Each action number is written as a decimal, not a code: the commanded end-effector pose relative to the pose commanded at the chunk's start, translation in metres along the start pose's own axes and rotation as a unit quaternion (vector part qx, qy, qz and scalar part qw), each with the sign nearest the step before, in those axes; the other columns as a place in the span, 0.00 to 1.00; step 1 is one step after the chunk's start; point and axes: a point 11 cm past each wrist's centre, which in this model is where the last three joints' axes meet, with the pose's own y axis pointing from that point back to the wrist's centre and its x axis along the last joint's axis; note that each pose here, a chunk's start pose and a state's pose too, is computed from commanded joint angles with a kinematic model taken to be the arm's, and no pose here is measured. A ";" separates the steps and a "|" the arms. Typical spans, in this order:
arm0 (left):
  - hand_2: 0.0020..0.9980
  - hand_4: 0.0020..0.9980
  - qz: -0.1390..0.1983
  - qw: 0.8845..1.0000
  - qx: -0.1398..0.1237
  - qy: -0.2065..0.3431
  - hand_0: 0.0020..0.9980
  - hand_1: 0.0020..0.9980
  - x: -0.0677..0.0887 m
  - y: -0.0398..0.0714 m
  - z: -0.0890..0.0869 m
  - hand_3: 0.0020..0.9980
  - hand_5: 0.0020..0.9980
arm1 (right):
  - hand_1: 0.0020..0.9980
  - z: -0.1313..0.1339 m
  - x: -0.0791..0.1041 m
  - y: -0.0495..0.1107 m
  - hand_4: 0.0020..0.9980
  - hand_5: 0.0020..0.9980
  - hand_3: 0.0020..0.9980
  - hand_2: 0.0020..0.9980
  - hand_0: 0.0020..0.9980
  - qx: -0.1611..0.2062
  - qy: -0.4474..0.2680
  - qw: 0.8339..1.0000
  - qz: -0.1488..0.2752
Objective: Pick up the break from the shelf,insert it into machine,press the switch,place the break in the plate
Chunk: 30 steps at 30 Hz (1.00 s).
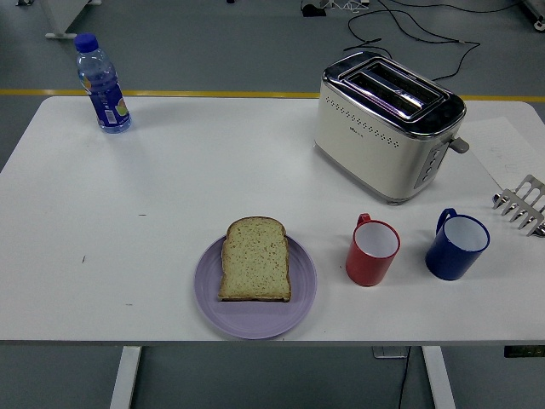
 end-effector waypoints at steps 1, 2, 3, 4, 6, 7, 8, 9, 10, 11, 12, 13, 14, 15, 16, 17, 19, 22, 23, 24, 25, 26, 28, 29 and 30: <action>0.64 0.39 0.000 1.000 0.000 0.000 0.68 0.60 0.000 0.000 0.000 0.67 1.00 | 0.70 0.000 0.000 0.000 0.49 0.31 0.65 0.72 0.75 0.000 0.000 1.000 0.000; 0.64 0.39 0.000 1.000 0.000 0.000 0.68 0.60 0.000 0.000 0.001 0.67 1.00 | 0.70 0.000 0.000 0.000 0.49 0.31 0.65 0.72 0.75 -0.001 0.000 1.000 0.000; 0.64 0.39 0.000 1.000 -0.001 0.000 0.68 0.60 0.000 0.000 0.001 0.67 1.00 | 0.70 0.000 0.000 0.000 0.49 0.31 0.65 0.72 0.75 -0.002 0.000 1.000 -0.001; 0.64 0.39 0.000 1.000 -0.001 0.000 0.68 0.60 0.000 0.000 0.001 0.67 1.00 | 0.70 0.000 0.000 0.000 0.49 0.31 0.65 0.72 0.75 -0.003 0.000 1.000 -0.001; 0.64 0.39 0.000 1.000 -0.001 0.001 0.68 0.60 0.000 0.000 0.001 0.67 1.00 | 0.69 0.000 0.000 0.000 0.48 0.32 0.64 0.71 0.75 -0.007 0.000 1.000 0.000; 0.64 0.39 0.000 1.000 -0.001 0.000 0.68 0.60 -0.001 0.000 0.001 0.67 1.00 | 0.69 0.000 0.000 0.000 0.48 0.32 0.64 0.71 0.75 -0.011 0.000 1.000 0.002; 0.64 0.39 -0.001 1.000 -0.001 0.000 0.68 0.60 -0.001 0.000 0.001 0.67 1.00 | 0.69 0.000 0.000 0.000 0.48 0.32 0.64 0.71 0.75 -0.015 0.000 1.000 0.002; 0.64 0.39 -0.001 1.000 -0.001 0.000 0.68 0.60 -0.001 0.000 0.001 0.67 1.00 | 0.69 0.001 0.000 0.000 0.48 0.32 0.64 0.71 0.75 -0.019 0.000 1.000 0.001; 0.64 0.39 -0.001 1.000 -0.001 0.000 0.68 0.60 -0.001 0.000 0.001 0.67 1.00 | 0.69 0.001 0.000 0.000 0.48 0.32 0.64 0.71 0.75 -0.023 0.001 1.000 0.000; 0.64 0.39 -0.001 1.000 -0.001 0.001 0.68 0.60 -0.001 0.000 0.002 0.67 1.00 | 0.69 0.001 0.000 0.000 0.48 0.32 0.64 0.71 0.75 -0.025 0.001 1.000 0.000; 0.64 0.39 -0.001 1.000 -0.001 0.001 0.68 0.60 -0.001 0.000 0.002 0.67 1.00 | 0.69 0.001 0.000 0.000 0.48 0.32 0.64 0.71 0.75 -0.026 0.002 1.000 -0.001; 0.64 0.39 -0.001 1.000 -0.002 0.001 0.68 0.60 -0.001 0.000 0.002 0.67 1.00 | 0.69 0.002 0.000 0.000 0.48 0.32 0.64 0.71 0.75 -0.027 0.002 1.000 0.000; 0.64 0.39 -0.001 1.000 -0.002 0.001 0.68 0.60 -0.001 0.000 0.002 0.67 1.00 | 0.69 0.002 -0.001 -0.001 0.48 0.32 0.64 0.71 0.75 -0.027 0.002 1.000 0.000; 0.64 0.39 -0.001 1.000 -0.002 0.001 0.68 0.60 -0.001 0.000 0.003 0.67 1.00 | 0.69 0.002 -0.001 -0.001 0.48 0.32 0.64 0.71 0.75 -0.028 0.003 1.000 0.000; 0.64 0.39 -0.002 1.000 -0.003 0.001 0.68 0.60 -0.002 0.000 0.003 0.67 1.00 | 0.69 0.001 -0.001 -0.001 0.48 0.32 0.64 0.71 0.75 -0.028 0.003 1.000 0.001; 0.64 0.39 -0.002 1.000 -0.003 0.001 0.68 0.60 -0.002 0.000 0.003 0.67 1.00 | 0.69 0.001 -0.001 -0.001 0.48 0.32 0.64 0.71 0.75 -0.029 0.003 1.000 0.002; 0.64 0.39 -0.002 1.000 -0.003 0.001 0.68 0.60 -0.002 0.000 0.003 0.67 1.00 | 0.69 0.001 0.000 -0.001 0.48 0.32 0.64 0.70 0.74 -0.029 0.002 1.000 0.002; 0.64 0.39 -0.002 1.000 -0.004 0.001 0.68 0.60 -0.002 0.001 0.004 0.67 1.00 | 0.69 0.002 0.000 -0.001 0.48 0.32 0.64 0.70 0.74 -0.030 0.000 1.000 0.003; 0.64 0.39 -0.003 1.000 -0.004 0.001 0.68 0.60 -0.003 0.001 0.004 0.67 1.00 | 0.69 0.002 -0.001 -0.001 0.48 0.32 0.64 0.70 0.74 -0.031 -0.002 1.000 0.002; 0.64 0.39 -0.003 1.000 -0.005 0.001 0.67 0.60 -0.003 0.001 0.005 0.67 1.00 | 0.68 0.002 -0.002 -0.001 0.48 0.32 0.64 0.70 0.74 -0.032 -0.005 0.999 0.001; 0.64 0.39 -0.003 1.000 -0.006 0.001 0.67 0.60 -0.003 0.001 0.006 0.67 1.00 | 0.68 0.002 -0.003 -0.001 0.48 0.32 0.64 0.70 0.74 -0.032 -0.009 0.999 0.000; 0.64 0.39 -0.003 1.000 -0.006 0.000 0.67 0.60 -0.003 0.001 0.007 0.67 1.00 | 0.68 0.002 -0.004 -0.001 0.48 0.32 0.64 0.70 0.74 -0.032 -0.011 0.999 -0.002; 0.64 0.39 -0.003 1.000 -0.007 0.000 0.67 0.60 -0.002 0.001 0.008 0.67 1.00 | 0.68 0.002 -0.005 -0.001 0.48 0.32 0.64 0.70 0.74 -0.032 -0.014 0.999 -0.004; 0.64 0.39 -0.003 1.000 -0.007 0.000 0.67 0.60 -0.002 0.001 0.008 0.67 1.00 | 0.68 0.002 -0.005 -0.001 0.48 0.32 0.64 0.70 0.74 -0.032 -0.014 0.999 -0.004; 0.64 0.39 -0.003 1.000 -0.007 0.001 0.67 0.60 -0.002 0.001 0.008 0.67 1.00 | 0.68 0.001 -0.006 -0.001 0.48 0.33 0.64 0.70 0.73 -0.031 -0.014 0.999 -0.006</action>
